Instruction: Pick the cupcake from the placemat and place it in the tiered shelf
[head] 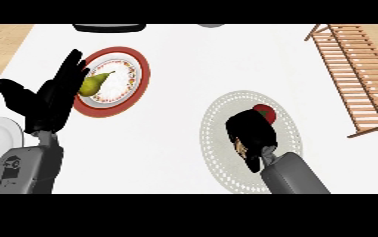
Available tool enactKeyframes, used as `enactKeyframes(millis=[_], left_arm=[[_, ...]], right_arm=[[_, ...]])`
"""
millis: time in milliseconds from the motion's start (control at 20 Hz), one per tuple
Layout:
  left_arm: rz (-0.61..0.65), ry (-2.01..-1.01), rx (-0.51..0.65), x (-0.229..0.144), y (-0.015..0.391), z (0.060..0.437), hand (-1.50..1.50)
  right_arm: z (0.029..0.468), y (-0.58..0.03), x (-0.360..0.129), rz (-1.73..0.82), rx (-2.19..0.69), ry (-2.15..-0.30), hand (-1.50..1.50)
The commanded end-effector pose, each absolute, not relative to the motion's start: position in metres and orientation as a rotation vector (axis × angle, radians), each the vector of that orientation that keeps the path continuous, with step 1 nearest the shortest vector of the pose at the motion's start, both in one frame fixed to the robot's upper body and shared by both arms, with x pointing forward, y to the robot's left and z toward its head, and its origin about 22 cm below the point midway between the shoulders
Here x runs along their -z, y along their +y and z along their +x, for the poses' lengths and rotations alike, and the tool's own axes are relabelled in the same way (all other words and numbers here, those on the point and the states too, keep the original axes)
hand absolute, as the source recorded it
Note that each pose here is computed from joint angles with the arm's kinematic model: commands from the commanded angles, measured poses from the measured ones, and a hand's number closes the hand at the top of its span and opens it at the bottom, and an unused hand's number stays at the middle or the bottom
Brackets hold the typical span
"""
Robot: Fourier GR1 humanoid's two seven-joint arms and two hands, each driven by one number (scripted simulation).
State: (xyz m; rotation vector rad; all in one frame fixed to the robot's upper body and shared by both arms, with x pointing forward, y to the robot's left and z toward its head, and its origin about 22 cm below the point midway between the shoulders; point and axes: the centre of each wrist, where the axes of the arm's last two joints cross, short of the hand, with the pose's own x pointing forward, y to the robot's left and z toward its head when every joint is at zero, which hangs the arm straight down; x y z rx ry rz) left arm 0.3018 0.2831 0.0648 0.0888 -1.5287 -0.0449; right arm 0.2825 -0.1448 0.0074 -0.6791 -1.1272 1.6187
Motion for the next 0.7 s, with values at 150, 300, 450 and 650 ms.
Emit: enactKeyframes(millis=[150, 300, 450, 650], left_arm=[[0.071, -1.53, 0.076, -0.067, 0.275, 0.303, 0.0], [0.06, -1.527, 0.091, -0.08, 0.27, 0.304, 0.0], [0.084, -1.536, 0.06, -0.083, 0.275, 0.317, 0.0], [0.076, -1.523, 0.077, -0.059, 0.272, 0.303, 0.0]], right_arm=[[0.305, -0.103, -0.02, -0.808, -1.165, -0.96, 1.5], [0.315, -0.087, -0.025, -0.848, -1.026, -1.015, 1.5], [0.315, -0.07, -0.065, -0.798, -0.88, -1.169, 1.5], [0.317, -0.066, -0.117, -0.811, -0.6, -1.429, 1.5]])
